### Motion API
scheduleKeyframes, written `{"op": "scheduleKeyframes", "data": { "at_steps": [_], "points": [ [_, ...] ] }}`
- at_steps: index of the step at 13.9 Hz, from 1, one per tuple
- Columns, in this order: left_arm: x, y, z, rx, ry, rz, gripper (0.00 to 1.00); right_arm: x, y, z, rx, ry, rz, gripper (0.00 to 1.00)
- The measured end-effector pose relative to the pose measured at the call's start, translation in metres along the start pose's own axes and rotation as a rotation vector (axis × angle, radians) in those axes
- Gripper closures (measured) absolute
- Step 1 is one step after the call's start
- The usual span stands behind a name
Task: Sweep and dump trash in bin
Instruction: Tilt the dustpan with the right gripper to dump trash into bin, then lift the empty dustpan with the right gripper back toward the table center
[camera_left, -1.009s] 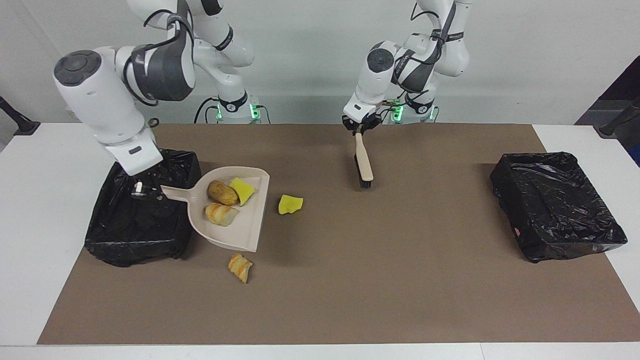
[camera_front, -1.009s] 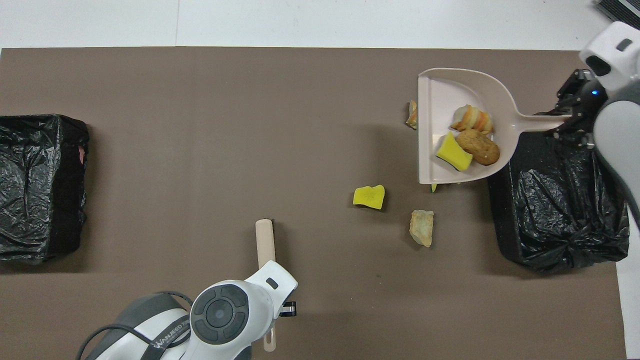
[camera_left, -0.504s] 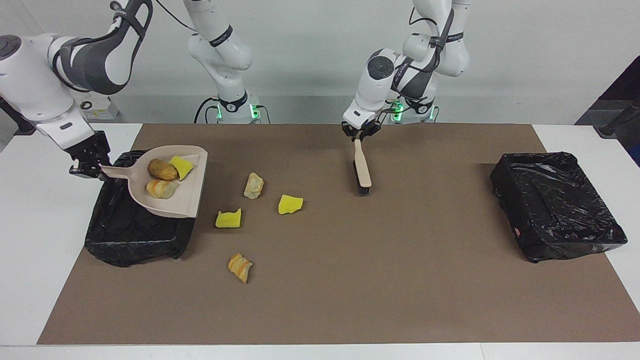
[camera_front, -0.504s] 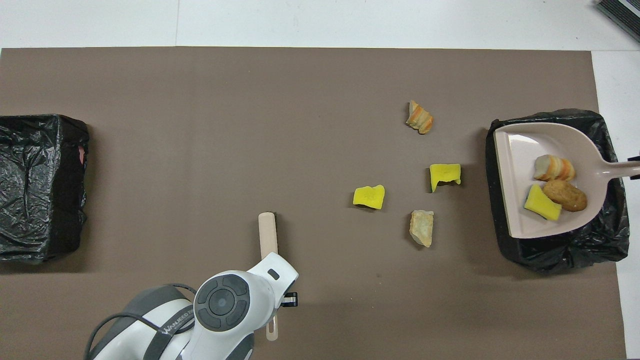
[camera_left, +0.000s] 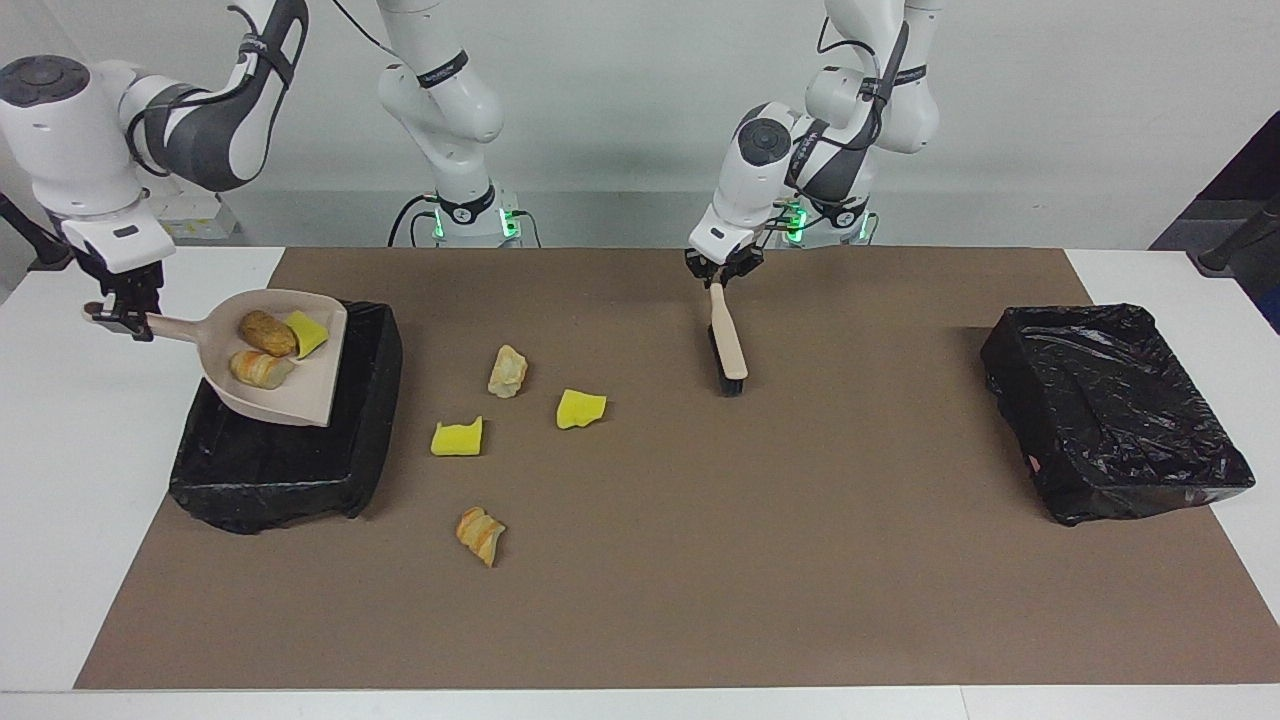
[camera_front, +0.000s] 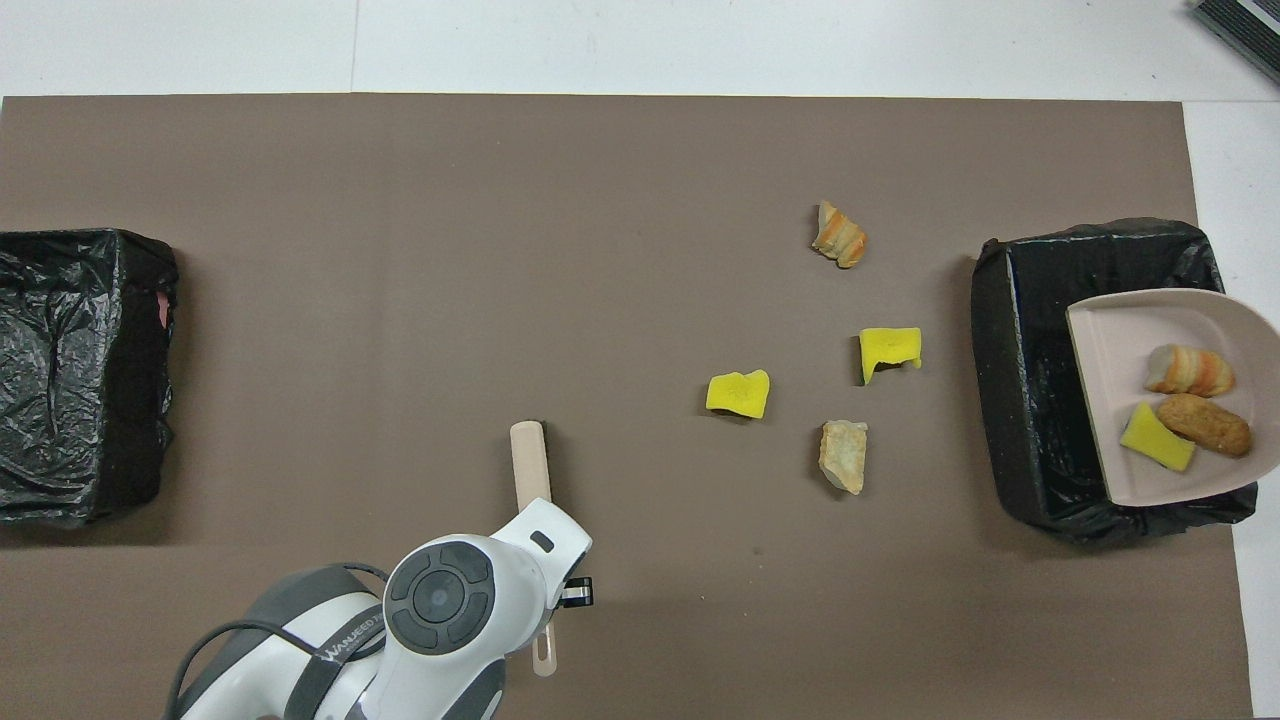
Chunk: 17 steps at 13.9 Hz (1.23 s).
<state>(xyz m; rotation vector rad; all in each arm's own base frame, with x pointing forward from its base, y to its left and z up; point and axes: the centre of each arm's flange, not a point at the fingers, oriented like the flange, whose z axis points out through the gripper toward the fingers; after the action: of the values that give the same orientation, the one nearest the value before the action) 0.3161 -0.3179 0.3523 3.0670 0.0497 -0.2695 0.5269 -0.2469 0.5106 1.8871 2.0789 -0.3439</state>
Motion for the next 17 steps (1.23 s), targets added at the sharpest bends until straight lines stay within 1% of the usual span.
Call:
{"op": "scheduleKeyframes", "data": {
  "at_steps": [2, 5, 9, 10, 11, 12, 13, 14, 15, 16, 17],
  "points": [
    [0.000, 0.000, 0.000, 0.000, 0.000, 0.000, 0.74, 0.012, 0.005, -0.001, 0.027, -0.098, -0.002, 0.67],
    [0.000, 0.000, 0.000, 0.000, 0.000, 0.001, 0.74, 0.040, 0.014, -0.014, 0.024, -0.229, -0.012, 0.67],
    [0.000, 0.000, 0.000, 0.000, 0.000, -0.003, 0.74, 0.063, 0.023, -0.028, 0.011, -0.347, -0.055, 0.67],
    [0.000, 0.000, 0.000, 0.000, 0.000, -0.004, 0.74, 0.068, 0.024, -0.030, 0.019, -0.372, -0.055, 0.67],
    [0.000, 0.000, 0.000, -0.001, 0.001, -0.005, 0.70, 0.073, 0.024, -0.032, 0.036, -0.395, -0.048, 0.67],
    [0.000, 0.000, 0.000, -0.001, 0.001, -0.006, 0.70, 0.080, 0.025, -0.036, 0.046, -0.418, -0.045, 0.67],
    [0.000, 0.000, 0.000, -0.002, 0.001, -0.006, 0.60, 0.086, 0.026, -0.042, 0.046, -0.438, -0.047, 0.67],
    [0.000, 0.000, -0.001, -0.002, 0.002, -0.006, 0.54, 0.091, 0.027, -0.048, 0.044, -0.458, -0.051, 0.67],
    [0.001, 0.000, -0.001, -0.002, 0.002, -0.006, 0.53, 0.091, 0.026, -0.054, 0.040, -0.481, -0.056, 0.67],
    [0.001, 0.000, -0.001, -0.002, 0.002, -0.006, 0.47, 0.089, 0.026, -0.060, 0.033, -0.503, -0.060, 0.67],
    [0.001, 0.000, -0.001, -0.003, 0.003, -0.006, 0.35, 0.086, 0.025, -0.066, 0.025, -0.519, -0.060, 0.67]
  ]
}}
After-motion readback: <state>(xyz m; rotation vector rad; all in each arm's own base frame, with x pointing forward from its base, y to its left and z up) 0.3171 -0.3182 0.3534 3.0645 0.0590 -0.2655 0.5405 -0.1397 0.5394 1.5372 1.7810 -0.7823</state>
